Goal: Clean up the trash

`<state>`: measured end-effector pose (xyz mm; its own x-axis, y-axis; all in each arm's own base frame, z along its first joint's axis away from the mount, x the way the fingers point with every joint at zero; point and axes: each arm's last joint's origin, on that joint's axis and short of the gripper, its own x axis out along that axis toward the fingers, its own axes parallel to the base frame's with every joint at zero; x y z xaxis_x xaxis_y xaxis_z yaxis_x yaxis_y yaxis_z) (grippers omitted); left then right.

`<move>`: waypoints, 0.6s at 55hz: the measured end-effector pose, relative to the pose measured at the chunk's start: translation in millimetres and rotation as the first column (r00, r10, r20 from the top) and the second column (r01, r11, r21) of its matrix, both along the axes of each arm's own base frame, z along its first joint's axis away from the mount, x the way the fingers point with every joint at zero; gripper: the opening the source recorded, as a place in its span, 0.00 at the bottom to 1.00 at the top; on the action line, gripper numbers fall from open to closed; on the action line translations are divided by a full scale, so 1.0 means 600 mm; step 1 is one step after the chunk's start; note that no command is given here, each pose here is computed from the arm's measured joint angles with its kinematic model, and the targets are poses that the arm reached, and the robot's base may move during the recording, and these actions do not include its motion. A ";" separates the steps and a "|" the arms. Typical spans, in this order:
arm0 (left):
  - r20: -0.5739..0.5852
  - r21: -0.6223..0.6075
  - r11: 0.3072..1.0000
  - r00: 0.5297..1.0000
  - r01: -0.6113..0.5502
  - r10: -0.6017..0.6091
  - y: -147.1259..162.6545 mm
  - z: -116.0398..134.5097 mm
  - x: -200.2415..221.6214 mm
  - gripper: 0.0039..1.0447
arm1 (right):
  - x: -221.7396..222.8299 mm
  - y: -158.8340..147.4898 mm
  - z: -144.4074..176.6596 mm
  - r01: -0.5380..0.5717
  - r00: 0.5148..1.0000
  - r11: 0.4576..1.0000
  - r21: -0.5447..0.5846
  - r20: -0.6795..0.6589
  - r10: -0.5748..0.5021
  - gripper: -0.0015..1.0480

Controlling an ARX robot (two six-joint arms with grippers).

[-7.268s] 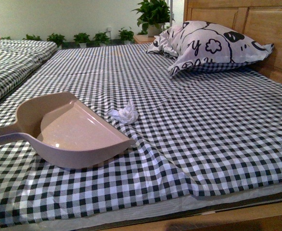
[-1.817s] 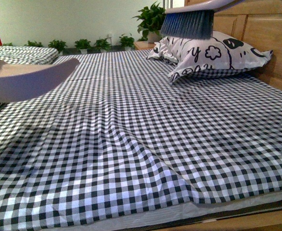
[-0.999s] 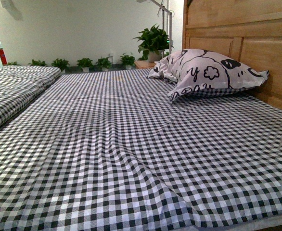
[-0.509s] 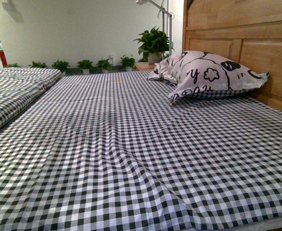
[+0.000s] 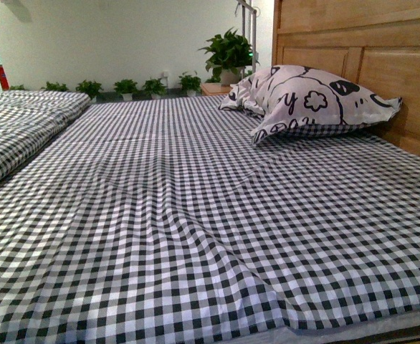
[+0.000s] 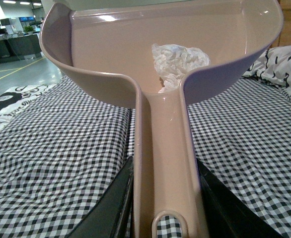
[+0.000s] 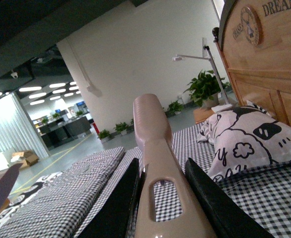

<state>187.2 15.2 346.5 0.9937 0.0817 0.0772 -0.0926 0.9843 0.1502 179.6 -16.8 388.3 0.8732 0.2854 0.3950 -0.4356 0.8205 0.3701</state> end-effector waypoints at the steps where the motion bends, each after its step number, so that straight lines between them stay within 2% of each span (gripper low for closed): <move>1: 0.000 0.000 1.000 1.000 0.000 0.000 0.000 0.000 0.000 0.27 | 0.000 0.000 0.000 0.000 1.000 1.000 0.000 0.000 0.000 0.22; 33: 0.000 0.000 1.000 1.000 0.000 0.000 0.000 0.000 0.000 0.27 | 0.000 0.000 0.000 0.000 1.000 1.000 -0.001 0.000 0.000 0.22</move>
<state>187.2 15.2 346.5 0.9937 0.0817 0.0772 -0.0926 0.9843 0.1502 179.6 -16.8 388.3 0.8732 0.2854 0.3950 -0.4353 0.8211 0.3692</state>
